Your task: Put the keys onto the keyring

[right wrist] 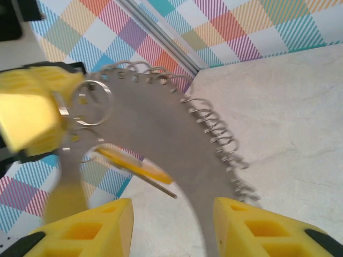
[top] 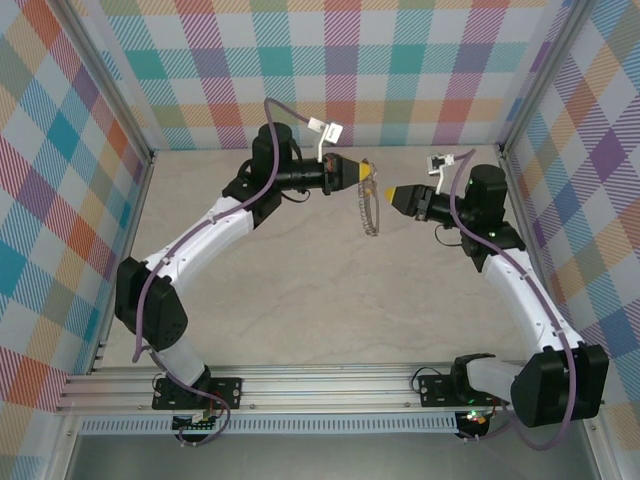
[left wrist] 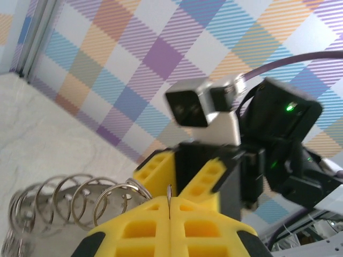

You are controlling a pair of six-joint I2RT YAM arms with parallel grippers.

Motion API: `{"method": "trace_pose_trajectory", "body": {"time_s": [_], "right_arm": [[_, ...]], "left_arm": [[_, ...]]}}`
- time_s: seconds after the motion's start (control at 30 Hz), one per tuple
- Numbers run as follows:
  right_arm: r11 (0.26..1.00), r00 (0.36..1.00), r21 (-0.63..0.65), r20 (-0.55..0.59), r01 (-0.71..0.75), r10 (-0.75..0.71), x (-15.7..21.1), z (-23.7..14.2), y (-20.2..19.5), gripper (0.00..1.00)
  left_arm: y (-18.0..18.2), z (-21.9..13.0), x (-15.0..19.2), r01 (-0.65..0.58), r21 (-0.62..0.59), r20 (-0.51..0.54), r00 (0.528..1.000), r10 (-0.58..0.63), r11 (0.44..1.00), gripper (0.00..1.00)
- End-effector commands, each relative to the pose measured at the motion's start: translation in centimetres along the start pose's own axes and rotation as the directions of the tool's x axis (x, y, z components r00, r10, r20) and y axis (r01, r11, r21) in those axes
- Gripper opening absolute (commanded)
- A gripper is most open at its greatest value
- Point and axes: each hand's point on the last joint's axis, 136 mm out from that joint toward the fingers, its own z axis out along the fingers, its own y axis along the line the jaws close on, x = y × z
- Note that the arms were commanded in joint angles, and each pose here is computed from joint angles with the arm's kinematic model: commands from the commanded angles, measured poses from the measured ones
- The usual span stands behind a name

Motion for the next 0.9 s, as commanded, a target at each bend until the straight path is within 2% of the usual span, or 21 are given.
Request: {"method": "trace_pose_trajectory", "body": {"time_s": [0.0, 0.23, 0.4, 0.6, 0.87], "right_arm": [[0.999, 0.998, -0.024, 0.054, 0.047, -0.046, -1.3, 0.7, 1.4, 0.43], [0.995, 0.997, -0.068, 0.018, 0.074, -0.072, -0.4, 2.8, 3.7, 0.41], [0.993, 0.996, -0.074, -0.03, 0.087, -0.09, 0.8, 4.0, 4.4, 0.4], [0.992, 0.993, 0.048, -0.025, 0.113, -0.112, 1.5, 2.6, 3.0, 0.42], [0.975, 0.985, 0.151, 0.027, 0.164, -0.17, 0.9, -0.4, 3.2, 0.43]], "left_arm": [[-3.5, -0.6, -2.4, -0.067, 0.051, 0.102, 0.993, 0.062, 0.996, 0.0], [-3.4, -0.3, -2.1, -0.056, 0.026, 0.14, 0.989, 0.052, 0.998, 0.0], [-2.5, -0.8, -2.6, -0.029, -0.016, 0.231, 0.972, 0.032, 0.999, 0.0], [-2.0, -1.3, -2.9, -0.005, -0.027, 0.296, 0.955, 0.013, 1.0, 0.0], [-2.2, -1.6, -3.5, 0.024, 0.019, 0.355, 0.934, -0.029, 1.0, 0.0]]}}
